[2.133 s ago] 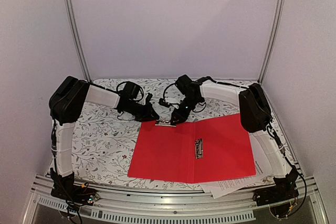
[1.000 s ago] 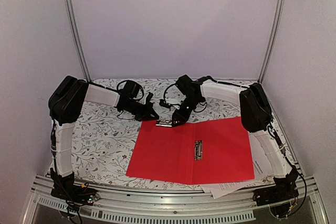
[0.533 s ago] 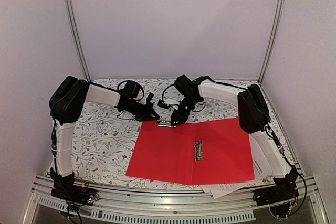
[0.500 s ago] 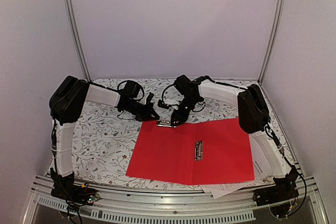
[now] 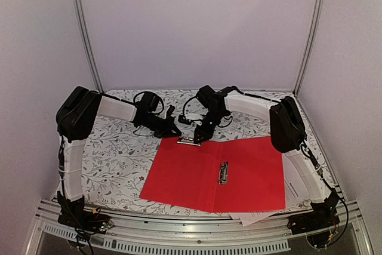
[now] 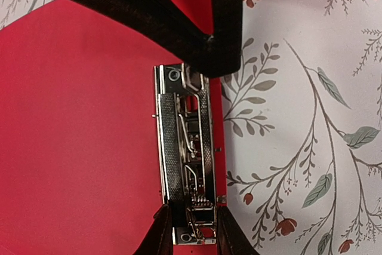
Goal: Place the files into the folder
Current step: Open the spring clip on the folder at the center of the board.
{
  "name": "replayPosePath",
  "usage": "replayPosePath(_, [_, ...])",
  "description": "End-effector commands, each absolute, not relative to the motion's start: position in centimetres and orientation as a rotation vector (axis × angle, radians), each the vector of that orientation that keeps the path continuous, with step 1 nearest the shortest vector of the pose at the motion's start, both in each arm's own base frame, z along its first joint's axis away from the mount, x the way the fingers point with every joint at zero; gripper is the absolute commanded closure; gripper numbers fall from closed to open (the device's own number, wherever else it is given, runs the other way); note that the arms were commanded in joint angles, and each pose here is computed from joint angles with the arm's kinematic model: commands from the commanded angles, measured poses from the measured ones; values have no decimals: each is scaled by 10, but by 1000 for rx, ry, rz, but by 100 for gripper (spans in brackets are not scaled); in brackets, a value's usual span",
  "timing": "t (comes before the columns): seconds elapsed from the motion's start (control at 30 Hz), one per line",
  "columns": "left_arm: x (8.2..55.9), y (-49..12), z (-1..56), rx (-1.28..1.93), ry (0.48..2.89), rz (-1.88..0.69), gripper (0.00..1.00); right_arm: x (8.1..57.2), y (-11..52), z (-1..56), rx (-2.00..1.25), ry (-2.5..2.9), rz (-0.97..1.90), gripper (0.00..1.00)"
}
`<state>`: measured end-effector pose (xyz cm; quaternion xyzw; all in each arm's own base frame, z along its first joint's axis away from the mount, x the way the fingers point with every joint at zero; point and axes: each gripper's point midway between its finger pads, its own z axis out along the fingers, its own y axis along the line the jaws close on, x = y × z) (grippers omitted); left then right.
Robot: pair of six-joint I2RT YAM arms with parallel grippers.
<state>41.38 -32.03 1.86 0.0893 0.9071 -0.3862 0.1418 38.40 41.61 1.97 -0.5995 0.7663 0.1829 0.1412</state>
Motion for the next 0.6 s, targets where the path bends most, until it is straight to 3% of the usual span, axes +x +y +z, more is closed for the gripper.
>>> replayPosePath(0.0, [406, -320, 7, 273, 2646, -1107, 100, 375, 404, -14, -1793, 2292, 443, 79])
replayPosePath(0.4, [403, -318, 8, 246, 2632, -1112, 100, 374, 390, -31, -1839, 2315, 331, 82])
replayPosePath(0.57, [401, -317, 9, 233, 2627, -1119, 92, 375, 389, -31, -1835, 2320, 318, 85])
